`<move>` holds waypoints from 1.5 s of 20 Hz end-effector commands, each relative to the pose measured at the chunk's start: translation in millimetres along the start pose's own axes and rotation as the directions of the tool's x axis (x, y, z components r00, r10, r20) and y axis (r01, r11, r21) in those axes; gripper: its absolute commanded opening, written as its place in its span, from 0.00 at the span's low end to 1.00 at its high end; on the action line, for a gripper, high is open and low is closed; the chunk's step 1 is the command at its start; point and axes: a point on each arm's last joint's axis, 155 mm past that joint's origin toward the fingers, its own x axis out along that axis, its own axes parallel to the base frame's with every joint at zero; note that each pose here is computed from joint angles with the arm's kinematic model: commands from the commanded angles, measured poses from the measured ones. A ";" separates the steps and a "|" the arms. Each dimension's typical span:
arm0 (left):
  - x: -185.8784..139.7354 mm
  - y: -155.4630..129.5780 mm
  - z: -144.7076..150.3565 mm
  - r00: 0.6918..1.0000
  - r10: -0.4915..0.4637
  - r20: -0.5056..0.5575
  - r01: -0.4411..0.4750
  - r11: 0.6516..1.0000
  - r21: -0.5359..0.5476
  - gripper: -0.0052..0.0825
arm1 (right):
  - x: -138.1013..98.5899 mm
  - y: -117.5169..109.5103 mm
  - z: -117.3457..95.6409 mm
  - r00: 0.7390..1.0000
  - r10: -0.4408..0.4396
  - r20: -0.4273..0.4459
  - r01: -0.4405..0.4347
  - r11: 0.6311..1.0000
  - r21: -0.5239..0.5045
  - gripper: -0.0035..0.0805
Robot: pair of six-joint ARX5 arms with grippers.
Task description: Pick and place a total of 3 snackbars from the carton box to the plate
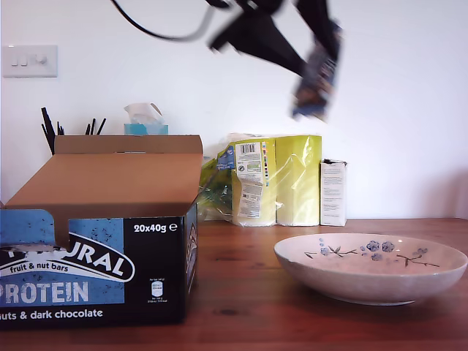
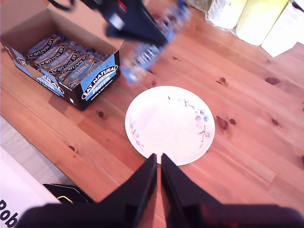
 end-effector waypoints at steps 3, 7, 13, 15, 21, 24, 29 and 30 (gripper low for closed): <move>46.8 -14.4 -18.2 0.999 -0.037 -0.004 0.037 0.999 0.020 0.34 | -0.4 -0.8 -1.7 1.000 -0.005 0.001 0.005 1.000 0.006 0.03; 89.0 -19.8 -38.6 0.999 -0.051 -0.014 0.052 0.998 0.038 0.34 | -0.5 -0.7 -1.7 1.000 -0.005 0.001 0.005 1.000 0.006 0.03; 132.2 -5.3 -97.6 0.988 -0.012 -0.156 0.018 0.999 0.041 0.34 | -0.5 -0.8 -1.4 1.000 -0.005 0.002 0.005 1.000 0.005 0.03; 138.0 -2.0 -110.2 0.983 0.011 -0.184 0.000 0.998 0.057 0.34 | -0.5 -0.6 -1.4 1.000 -0.004 0.002 0.004 1.000 0.005 0.03; 135.6 5.7 -149.7 0.946 0.038 -0.322 -0.025 0.999 0.045 0.34 | -0.4 -0.3 -1.2 1.000 -0.003 0.003 0.003 1.000 0.004 0.03; 128.9 3.2 -165.6 0.919 0.009 -0.394 -0.012 1.000 -0.004 0.34 | -0.4 -0.1 -1.1 1.000 -0.002 0.003 0.002 1.000 0.002 0.03; 127.9 -3.5 -168.2 0.914 -0.019 -0.406 0.018 1.000 -0.005 0.35 | -0.5 -0.2 -0.7 1.000 -0.002 0.005 0.002 1.000 0.002 0.03; 129.9 -5.7 -163.7 0.922 -0.026 -0.387 0.027 1.000 -0.004 0.35 | -0.5 -0.1 -0.8 1.000 -0.002 0.005 0.002 1.000 0.002 0.03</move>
